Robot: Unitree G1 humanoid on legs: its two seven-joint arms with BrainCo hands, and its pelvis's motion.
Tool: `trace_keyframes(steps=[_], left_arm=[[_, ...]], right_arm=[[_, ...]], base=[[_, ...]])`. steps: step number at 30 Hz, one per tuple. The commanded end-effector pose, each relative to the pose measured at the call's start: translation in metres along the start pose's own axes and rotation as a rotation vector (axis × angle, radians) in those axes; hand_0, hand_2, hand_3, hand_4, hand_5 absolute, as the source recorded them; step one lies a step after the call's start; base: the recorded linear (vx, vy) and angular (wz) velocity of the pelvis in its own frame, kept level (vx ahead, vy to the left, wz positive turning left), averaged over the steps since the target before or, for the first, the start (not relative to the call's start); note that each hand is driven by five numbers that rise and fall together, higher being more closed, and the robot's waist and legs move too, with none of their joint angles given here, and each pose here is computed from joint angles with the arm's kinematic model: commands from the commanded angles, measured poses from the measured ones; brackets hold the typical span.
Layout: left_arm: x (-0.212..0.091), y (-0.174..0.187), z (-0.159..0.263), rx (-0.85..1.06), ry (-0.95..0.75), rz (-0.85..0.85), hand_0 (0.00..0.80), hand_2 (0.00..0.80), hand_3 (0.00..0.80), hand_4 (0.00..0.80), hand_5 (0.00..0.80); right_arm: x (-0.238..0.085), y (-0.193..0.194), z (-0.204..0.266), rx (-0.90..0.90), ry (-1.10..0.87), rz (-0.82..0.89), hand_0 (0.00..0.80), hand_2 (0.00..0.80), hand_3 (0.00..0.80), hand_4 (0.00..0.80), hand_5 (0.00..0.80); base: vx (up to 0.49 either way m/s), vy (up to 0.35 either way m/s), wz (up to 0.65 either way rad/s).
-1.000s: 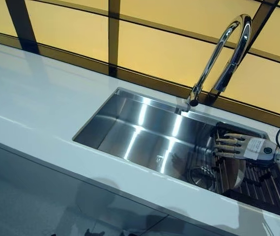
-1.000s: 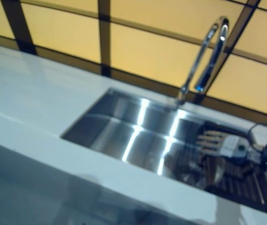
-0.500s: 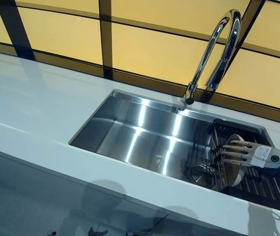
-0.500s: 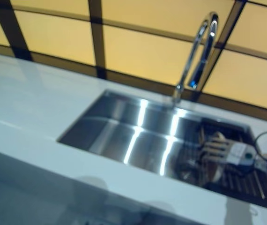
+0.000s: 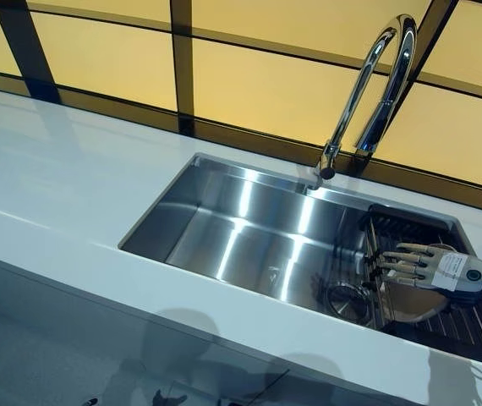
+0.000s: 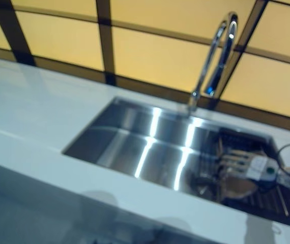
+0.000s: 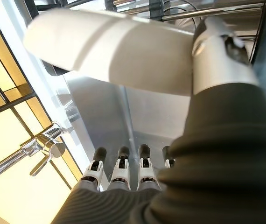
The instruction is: Take plates into dishwasher
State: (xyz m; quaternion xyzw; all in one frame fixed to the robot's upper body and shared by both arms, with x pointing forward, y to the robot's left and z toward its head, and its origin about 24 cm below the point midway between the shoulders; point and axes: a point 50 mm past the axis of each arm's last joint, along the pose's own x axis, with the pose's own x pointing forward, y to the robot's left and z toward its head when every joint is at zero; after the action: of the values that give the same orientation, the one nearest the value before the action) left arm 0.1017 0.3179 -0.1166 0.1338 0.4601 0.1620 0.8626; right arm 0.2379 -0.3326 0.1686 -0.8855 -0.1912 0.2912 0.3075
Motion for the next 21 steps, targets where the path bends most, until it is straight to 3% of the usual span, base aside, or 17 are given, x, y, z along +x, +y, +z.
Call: trace_keyframes(steps=[1,2,21], left_arm=[[0.004,0.007,0.019,-0.026,-0.069,0.035,0.0,0.0,0.0,0.0,0.0],[0.004,0.007,0.019,-0.027,-0.069,0.034,0.0,0.0,0.0,0.0,0.0],[0.005,0.008,0.028,-0.065,-0.11,0.042,0.0,0.0,0.0,0.0,0.0]], right_arm=[[-0.005,-0.025,-0.035,-0.127,0.123,-0.067,0.48,0.48,0.48,0.48,0.48],[-0.004,-0.026,-0.036,-0.124,0.126,-0.077,0.8,0.8,0.8,0.8,0.8],[0.007,-0.043,-0.046,-0.154,0.141,-0.181,0.8,0.8,0.8,0.8,0.8]], base=[[0.0,0.0,0.0],[0.002,-0.009,-0.03],[-0.018,0.007,-0.11]])
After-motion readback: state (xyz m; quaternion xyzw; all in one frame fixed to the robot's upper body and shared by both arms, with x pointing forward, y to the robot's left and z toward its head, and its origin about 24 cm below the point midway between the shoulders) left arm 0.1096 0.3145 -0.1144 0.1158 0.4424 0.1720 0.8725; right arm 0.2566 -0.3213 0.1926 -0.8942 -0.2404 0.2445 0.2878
